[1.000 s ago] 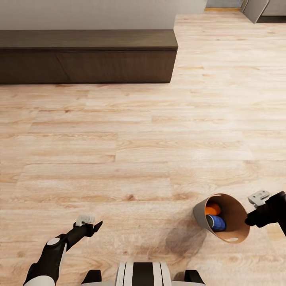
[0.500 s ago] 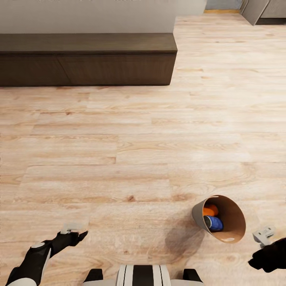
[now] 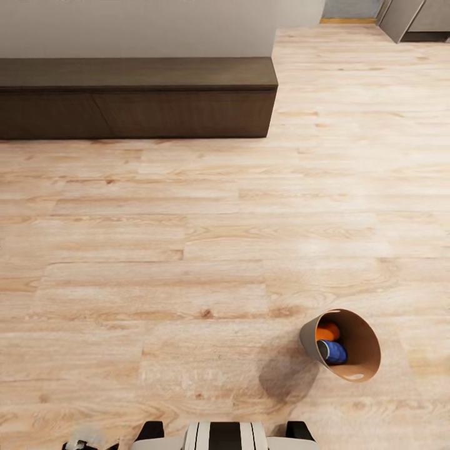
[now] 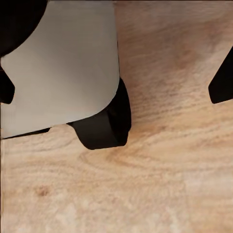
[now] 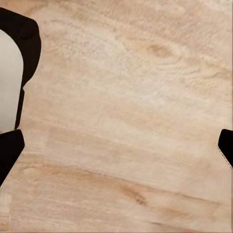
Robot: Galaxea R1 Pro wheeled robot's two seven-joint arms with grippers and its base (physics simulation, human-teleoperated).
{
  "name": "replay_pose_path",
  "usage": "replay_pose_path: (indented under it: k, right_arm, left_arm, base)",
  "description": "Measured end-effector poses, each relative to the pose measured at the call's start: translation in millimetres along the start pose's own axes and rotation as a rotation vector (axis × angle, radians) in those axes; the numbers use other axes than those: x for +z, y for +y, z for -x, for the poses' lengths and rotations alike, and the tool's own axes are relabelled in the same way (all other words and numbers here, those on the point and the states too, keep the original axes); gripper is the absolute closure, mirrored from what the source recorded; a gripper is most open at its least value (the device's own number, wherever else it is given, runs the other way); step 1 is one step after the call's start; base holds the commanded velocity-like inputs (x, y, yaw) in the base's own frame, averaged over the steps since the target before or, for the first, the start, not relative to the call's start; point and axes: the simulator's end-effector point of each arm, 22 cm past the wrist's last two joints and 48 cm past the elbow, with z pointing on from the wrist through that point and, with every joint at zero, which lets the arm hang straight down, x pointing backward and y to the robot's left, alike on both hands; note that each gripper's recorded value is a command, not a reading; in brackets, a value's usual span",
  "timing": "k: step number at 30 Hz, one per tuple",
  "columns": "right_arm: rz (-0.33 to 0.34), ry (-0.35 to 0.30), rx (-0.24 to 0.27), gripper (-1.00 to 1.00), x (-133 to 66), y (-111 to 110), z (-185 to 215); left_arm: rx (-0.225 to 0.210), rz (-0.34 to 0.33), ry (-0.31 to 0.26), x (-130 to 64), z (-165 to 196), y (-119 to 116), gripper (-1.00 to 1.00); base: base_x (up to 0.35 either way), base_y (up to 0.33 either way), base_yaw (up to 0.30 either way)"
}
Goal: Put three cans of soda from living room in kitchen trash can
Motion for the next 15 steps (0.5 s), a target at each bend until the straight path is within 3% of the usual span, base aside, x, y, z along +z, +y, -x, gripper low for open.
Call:
replay_pose_path:
  k: [6,8,15]
  right_arm:
    - [0.07,-0.001,-0.053,-1.0,-0.8,16.9,-65.5]
    - [0.134,0.022,-0.037,-1.0,-4.5,18.9,-105.1]
    - [0.157,0.034,0.012,-1.0,-18.3,17.6,-140.3]
  left_arm:
    - [0.014,0.007,-0.01,-14.4,-30.0,-13.4,-1.0]
    - [0.014,0.017,-0.011,-18.8,-38.2,-16.4,-1.0]
    - [0.014,0.02,-0.013,-32.2,-39.5,-21.5,-1.0]
  base:
    - [0.0,0.0,0.0]
    - [0.0,0.0,0.0]
    - [0.0,0.0,0.0]
